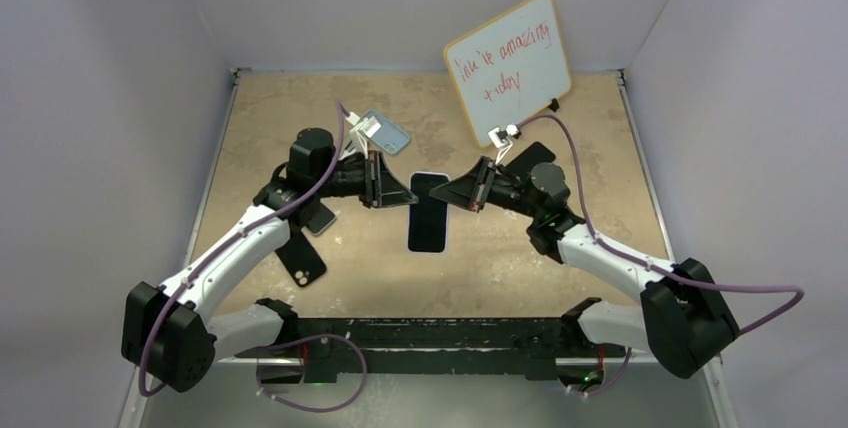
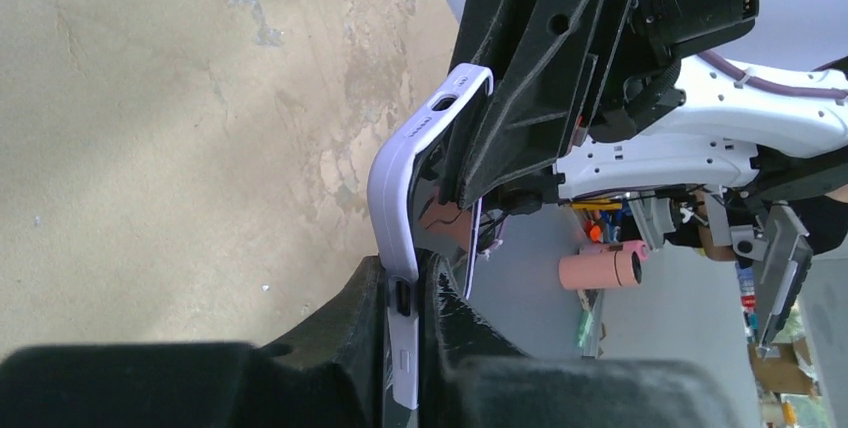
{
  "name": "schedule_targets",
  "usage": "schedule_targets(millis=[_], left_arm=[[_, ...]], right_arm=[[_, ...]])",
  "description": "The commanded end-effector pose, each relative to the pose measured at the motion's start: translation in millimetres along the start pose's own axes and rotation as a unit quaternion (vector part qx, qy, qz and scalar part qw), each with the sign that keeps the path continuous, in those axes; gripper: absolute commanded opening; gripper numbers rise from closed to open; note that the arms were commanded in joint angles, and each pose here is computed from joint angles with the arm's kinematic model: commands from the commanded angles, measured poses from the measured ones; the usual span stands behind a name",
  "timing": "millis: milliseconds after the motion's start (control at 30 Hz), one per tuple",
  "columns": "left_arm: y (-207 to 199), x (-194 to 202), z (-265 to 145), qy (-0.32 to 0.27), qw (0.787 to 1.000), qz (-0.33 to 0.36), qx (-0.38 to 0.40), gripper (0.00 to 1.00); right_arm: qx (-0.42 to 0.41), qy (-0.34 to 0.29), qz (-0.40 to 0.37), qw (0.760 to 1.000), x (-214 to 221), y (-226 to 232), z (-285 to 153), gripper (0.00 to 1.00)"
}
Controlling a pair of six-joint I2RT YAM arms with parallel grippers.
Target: Put the phone into the phone case
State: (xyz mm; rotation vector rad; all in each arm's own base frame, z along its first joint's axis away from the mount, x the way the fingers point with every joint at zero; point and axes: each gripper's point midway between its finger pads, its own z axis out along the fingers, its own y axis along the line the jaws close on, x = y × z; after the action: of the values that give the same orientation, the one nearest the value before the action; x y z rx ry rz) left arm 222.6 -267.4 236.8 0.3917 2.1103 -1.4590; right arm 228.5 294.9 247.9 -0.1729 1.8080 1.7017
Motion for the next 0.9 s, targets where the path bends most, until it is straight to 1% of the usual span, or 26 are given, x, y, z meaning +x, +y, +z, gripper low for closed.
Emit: schedule_targets(millis=[0,33,100,167,200,300,333,433,633,800,833,867], left_arm=[[8,-10,-12,-0.037,0.998,0.031,-0.043,0.21],[7,-14,-14,-0.045,0.997,0.035,-0.046,0.29],[5,-22,-17,-0.06,0.996,0.042,-0.048,0.4],[4,-28,-16,-0.07,0.995,0.05,-0.046,0.46],[5,-30,-15,-0.073,0.995,0.052,-0.045,0.47],[6,-30,-9,-0.07,0.996,0.051,-0.031,0.48],[3,-34,-6,-0.076,0.995,0.057,-0.017,0.48],[-1,-30,0,-0.068,0.996,0.048,0.015,0.48],[-6,-30,3,-0.071,0.995,0.051,0.047,0.5],[1,-38,6,-0.08,0.995,0.054,0.028,0.48],[2,-40,7,-0.083,0.995,0.055,0.023,0.47],[4,-42,7,-0.085,0.995,0.055,0.018,0.43]], right_arm=[[-0.058,-0.043,-0.055,0.996,-30,44,-2,0.0],[-0.058,-0.044,-0.059,0.996,-30,45,-3,0.0],[-0.057,-0.04,-0.062,0.996,-28,44,-3,0.0],[-0.068,-0.027,-0.06,0.996,-22,46,-3,0.0],[-0.071,-0.022,-0.054,0.996,-19,44,-3,0.0],[-0.08,-0.022,-0.042,0.996,-16,42,-4,0.0],[-0.078,-0.02,-0.039,0.996,-15,40,-4,0.0],[-0.075,-0.015,-0.037,0.996,-13,36,-2,0.0],[-0.063,-0.005,-0.035,0.997,-11,27,1,0.0],[-0.071,0.009,-0.032,0.997,-5,26,3,0.0],[-0.071,0.013,-0.03,0.997,-4,25,3,0.0],[-0.07,0.015,-0.028,0.997,-3,24,3,0.0]])
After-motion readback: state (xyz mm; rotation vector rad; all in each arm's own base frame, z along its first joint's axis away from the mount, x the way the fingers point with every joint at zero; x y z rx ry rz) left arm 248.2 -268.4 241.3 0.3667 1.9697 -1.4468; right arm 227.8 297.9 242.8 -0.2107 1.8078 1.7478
